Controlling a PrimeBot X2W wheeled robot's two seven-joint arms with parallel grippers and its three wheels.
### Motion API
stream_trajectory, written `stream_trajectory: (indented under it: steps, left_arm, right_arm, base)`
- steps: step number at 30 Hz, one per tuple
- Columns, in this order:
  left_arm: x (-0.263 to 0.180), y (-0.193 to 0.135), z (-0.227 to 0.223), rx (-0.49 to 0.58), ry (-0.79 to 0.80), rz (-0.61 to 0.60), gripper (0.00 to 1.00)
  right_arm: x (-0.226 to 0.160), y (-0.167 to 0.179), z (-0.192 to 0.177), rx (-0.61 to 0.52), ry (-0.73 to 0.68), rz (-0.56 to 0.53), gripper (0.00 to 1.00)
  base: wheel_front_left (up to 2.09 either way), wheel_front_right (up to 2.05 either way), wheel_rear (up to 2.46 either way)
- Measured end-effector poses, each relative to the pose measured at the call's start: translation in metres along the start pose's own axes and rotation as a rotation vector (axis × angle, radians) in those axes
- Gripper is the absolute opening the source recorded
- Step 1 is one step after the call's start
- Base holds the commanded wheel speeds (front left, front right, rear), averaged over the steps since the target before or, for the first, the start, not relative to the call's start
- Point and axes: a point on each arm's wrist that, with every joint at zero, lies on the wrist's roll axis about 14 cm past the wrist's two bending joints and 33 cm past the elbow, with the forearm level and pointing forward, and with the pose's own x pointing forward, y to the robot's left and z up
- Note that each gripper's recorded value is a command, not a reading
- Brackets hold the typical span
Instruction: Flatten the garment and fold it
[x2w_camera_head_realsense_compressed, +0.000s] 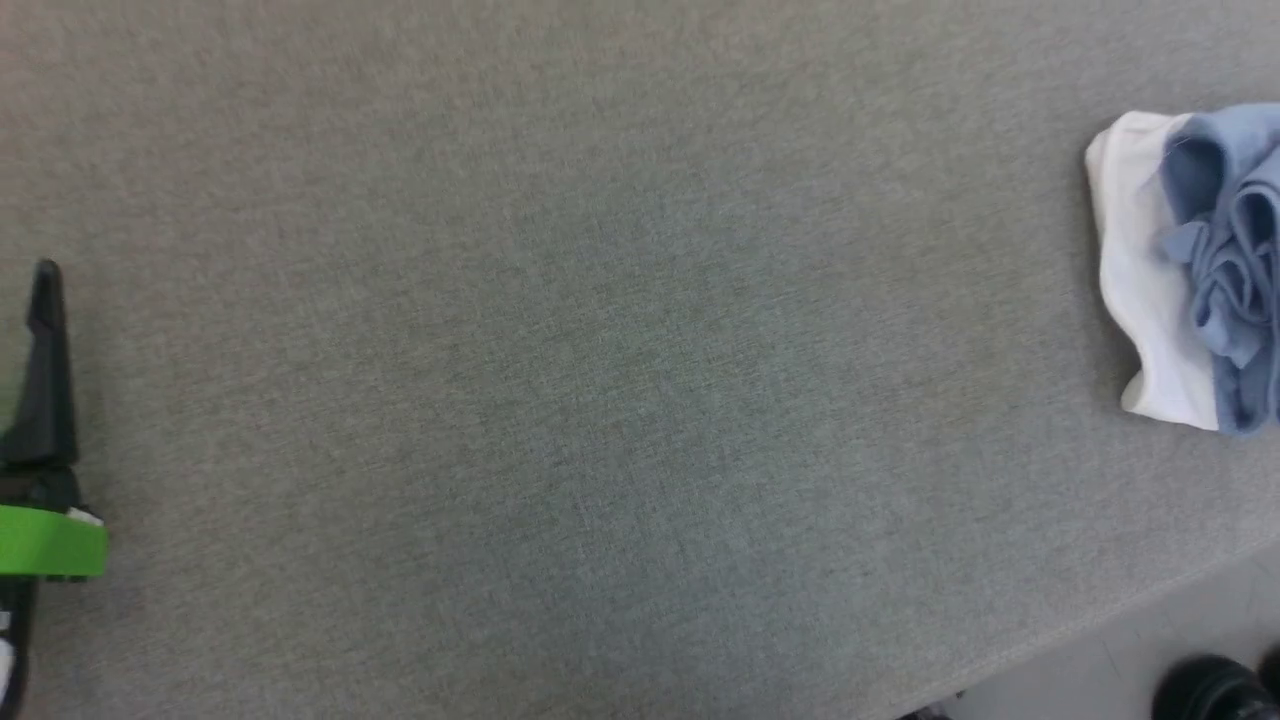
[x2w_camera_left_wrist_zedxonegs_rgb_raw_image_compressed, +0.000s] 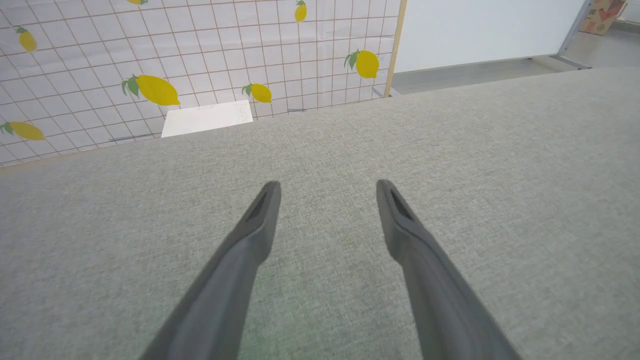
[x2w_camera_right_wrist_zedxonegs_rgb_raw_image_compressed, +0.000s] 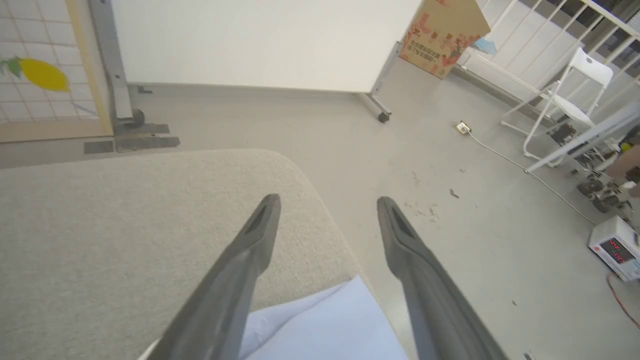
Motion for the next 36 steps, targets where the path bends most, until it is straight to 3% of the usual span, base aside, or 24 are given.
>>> stream_trajectory:
  steps: [7,8,12,22,36]
  left_arm:
    - [-0.02,-0.004,0.023,-0.039,-0.065,0.072,1.0]
    - [-0.031,-0.007,0.035,-0.049,-0.092,0.097,1.0]
    - [-0.048,-0.008,0.056,-0.059,-0.146,0.137,1.0]
    - [-0.109,0.0,0.096,-0.078,-0.259,0.269,1.0]
    - [-0.177,0.025,0.113,-0.07,-0.329,0.421,1.0]
  right_arm:
    - [-0.035,0.045,0.091,0.108,-0.384,0.195,1.0]
    - [-0.059,0.061,0.118,0.183,-0.523,0.263,1.0]
    - [-0.094,0.082,0.138,0.31,-0.653,0.36,1.0]
    - [-0.163,0.128,0.112,0.542,-0.741,0.509,1.0]
    - [-0.201,0.195,0.036,0.594,-0.567,0.678,1.0]
  base:
    - [0.0,0.0,0.0]
    - [0.0,0.0,0.0]
    - [0.0,0.0,0.0]
    - [0.0,0.0,0.0]
    - [0.0,0.0,0.0]
